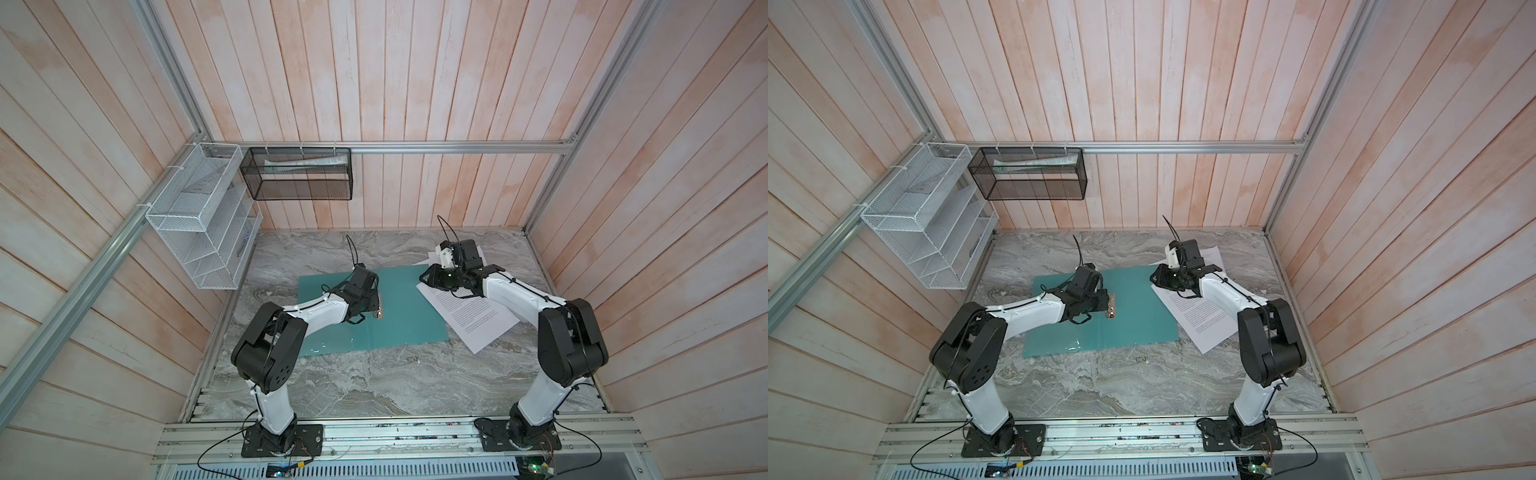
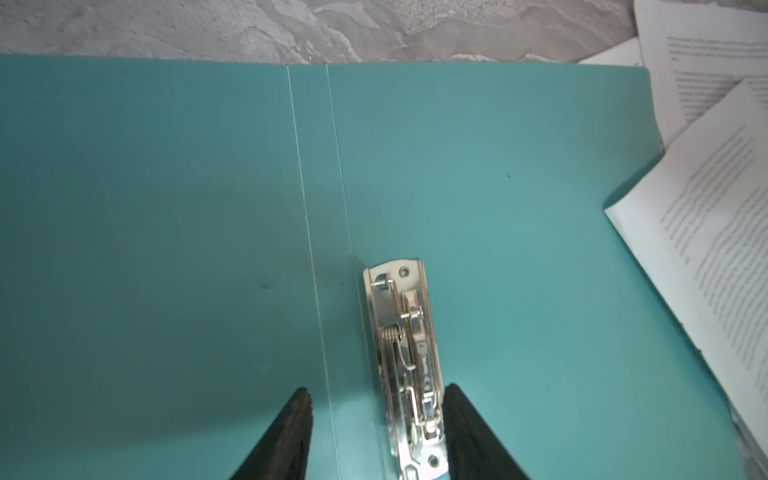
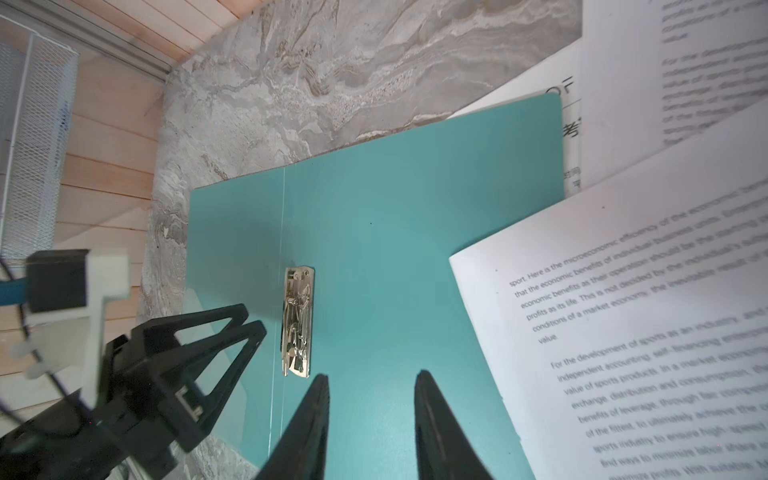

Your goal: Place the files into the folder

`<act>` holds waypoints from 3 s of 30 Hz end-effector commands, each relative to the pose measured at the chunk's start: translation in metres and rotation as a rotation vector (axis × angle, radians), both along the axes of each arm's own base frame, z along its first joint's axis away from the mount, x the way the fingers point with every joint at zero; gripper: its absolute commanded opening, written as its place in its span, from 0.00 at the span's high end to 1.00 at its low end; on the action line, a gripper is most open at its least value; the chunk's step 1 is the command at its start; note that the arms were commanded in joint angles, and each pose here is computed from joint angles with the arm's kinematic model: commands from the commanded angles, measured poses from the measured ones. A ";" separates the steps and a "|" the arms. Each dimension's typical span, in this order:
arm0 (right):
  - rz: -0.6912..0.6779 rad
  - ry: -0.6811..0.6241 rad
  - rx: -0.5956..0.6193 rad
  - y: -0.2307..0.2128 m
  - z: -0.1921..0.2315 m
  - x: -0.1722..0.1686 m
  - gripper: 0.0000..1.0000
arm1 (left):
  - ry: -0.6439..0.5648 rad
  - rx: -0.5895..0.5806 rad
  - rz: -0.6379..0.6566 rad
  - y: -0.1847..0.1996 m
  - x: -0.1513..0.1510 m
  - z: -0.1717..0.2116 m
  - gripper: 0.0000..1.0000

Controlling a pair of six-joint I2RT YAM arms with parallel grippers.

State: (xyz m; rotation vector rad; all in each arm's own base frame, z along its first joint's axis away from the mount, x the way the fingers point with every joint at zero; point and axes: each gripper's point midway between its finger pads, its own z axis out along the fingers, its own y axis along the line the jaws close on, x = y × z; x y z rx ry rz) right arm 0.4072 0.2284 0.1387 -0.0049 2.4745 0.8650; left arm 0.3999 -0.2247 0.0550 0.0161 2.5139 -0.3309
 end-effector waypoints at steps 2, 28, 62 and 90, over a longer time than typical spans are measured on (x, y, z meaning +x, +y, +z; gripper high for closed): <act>-0.037 -0.030 0.003 -0.012 0.012 -0.005 0.68 | -0.023 0.019 -0.018 -0.007 0.010 0.000 0.55; -0.093 0.007 0.064 -0.038 0.005 -0.023 0.70 | 0.052 0.121 -0.081 0.003 -0.024 -0.046 0.80; -0.321 0.093 -0.210 -0.291 -0.076 0.008 0.37 | -0.092 -0.467 -0.520 -0.192 -0.009 0.101 0.15; -0.238 0.200 -0.076 -0.222 -0.065 -0.052 0.51 | 0.143 -0.426 -0.515 -0.199 -0.003 -0.027 0.16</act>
